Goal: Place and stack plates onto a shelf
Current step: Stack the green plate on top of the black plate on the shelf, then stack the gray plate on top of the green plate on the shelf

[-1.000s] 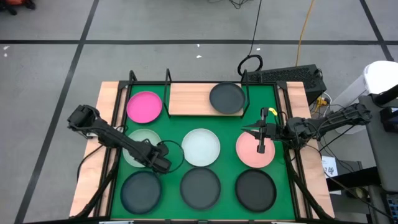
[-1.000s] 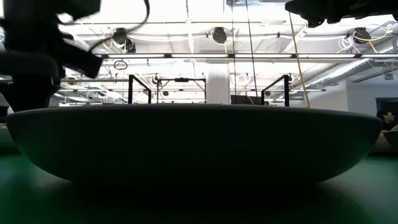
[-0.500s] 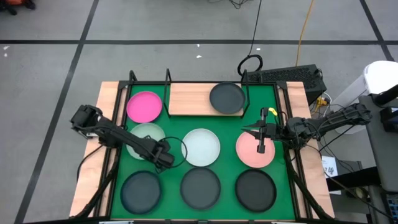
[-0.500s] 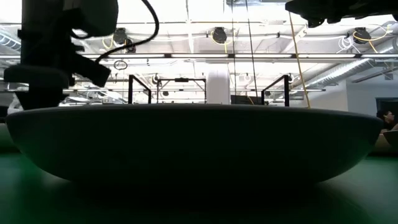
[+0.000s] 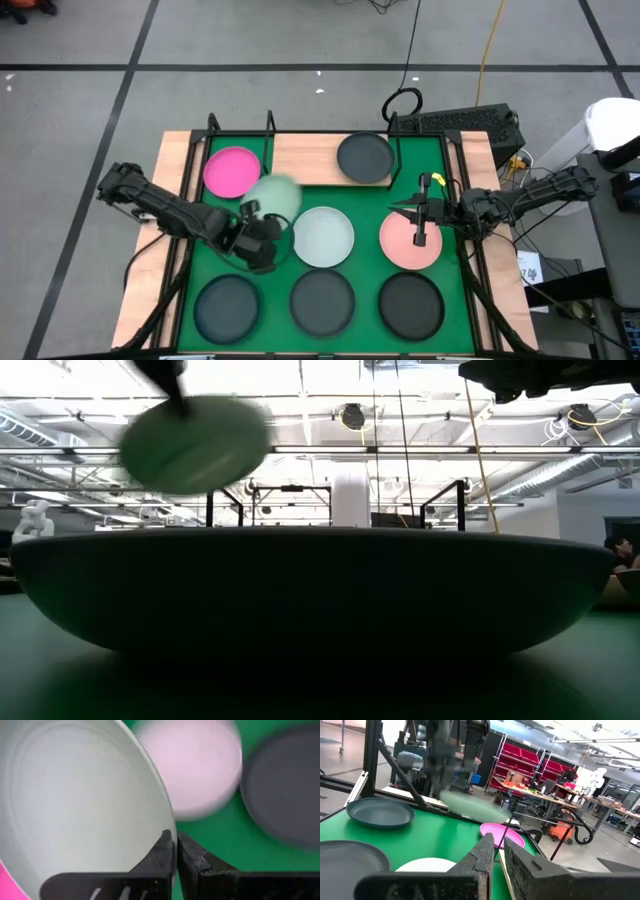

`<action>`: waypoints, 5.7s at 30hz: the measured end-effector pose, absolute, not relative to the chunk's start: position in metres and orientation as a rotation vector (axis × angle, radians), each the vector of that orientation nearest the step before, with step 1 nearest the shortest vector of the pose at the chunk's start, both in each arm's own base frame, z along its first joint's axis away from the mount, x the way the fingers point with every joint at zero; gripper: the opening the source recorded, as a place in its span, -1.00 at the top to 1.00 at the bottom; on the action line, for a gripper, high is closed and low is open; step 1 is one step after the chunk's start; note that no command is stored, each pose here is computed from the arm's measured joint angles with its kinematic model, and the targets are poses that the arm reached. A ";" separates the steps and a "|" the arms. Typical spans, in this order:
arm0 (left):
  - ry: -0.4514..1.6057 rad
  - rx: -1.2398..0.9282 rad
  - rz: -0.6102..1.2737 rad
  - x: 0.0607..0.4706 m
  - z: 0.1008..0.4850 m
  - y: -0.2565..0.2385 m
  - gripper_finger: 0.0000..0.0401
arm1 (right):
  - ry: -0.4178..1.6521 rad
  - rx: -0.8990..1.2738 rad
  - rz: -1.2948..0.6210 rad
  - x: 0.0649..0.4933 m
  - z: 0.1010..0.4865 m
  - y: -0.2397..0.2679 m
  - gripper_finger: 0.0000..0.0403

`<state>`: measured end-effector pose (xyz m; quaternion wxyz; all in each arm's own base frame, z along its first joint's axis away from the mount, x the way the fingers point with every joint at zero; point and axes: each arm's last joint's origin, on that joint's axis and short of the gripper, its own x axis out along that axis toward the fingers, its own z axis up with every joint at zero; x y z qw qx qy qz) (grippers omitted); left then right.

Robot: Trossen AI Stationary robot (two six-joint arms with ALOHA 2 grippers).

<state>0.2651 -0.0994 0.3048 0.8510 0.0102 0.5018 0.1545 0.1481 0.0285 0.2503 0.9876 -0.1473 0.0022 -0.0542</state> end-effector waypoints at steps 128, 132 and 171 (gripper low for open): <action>0.063 0.061 0.194 0.194 0.229 -0.019 0.37 | 0.767 -0.050 0.099 0.229 0.225 0.045 0.45; 0.063 0.061 0.194 0.194 0.229 -0.019 0.37 | 0.821 -0.109 0.133 0.235 0.212 0.050 0.45; 0.081 0.053 0.194 0.194 0.227 -0.019 0.37 | 0.889 -0.572 0.192 0.285 0.125 0.073 0.30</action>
